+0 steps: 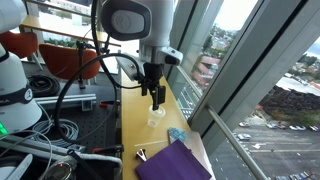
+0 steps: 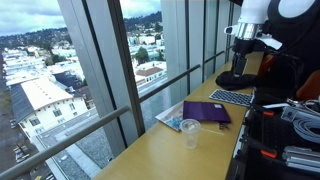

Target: Put the straw in the plastic cup

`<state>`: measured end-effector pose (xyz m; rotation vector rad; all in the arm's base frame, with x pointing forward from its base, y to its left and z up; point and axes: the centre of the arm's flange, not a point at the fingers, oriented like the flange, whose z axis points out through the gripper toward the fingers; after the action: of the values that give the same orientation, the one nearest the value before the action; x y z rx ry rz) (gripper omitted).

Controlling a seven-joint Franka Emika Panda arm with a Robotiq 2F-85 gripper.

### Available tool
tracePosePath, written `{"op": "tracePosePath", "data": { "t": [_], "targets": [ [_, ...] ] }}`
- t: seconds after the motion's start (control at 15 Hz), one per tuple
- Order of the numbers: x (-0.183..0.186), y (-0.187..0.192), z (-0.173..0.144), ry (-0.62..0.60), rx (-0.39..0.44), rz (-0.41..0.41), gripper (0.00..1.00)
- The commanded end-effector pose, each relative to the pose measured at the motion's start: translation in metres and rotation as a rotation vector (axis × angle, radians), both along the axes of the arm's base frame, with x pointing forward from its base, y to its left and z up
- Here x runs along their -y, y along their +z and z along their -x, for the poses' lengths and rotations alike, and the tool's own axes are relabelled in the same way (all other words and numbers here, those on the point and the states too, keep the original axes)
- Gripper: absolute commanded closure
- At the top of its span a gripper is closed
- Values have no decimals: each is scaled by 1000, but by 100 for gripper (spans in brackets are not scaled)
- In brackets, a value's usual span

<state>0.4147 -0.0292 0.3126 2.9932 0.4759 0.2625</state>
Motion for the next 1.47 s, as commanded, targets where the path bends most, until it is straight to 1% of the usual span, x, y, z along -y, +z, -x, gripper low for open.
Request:
{"op": "tracePosePath", "data": {
  "t": [0.0,0.2,0.47,0.73,0.87,1.0,1.07,1.2,1.4],
  "targets": [
    [1,-48,-39,41,-3,19,0],
    [-6,-87,-55,55,-6,42,0],
    [-7,-133,-76,81,-59,83,0],
    [-7,-168,-100,85,-97,102,0],
    [-13,-183,-109,86,-106,107,0],
    [-22,-192,-115,75,-98,116,0],
    [-15,-182,-102,87,-119,97,0],
    [-20,-190,-109,84,-118,104,0],
    [-21,-191,-111,82,-115,107,0]
  ]
}}
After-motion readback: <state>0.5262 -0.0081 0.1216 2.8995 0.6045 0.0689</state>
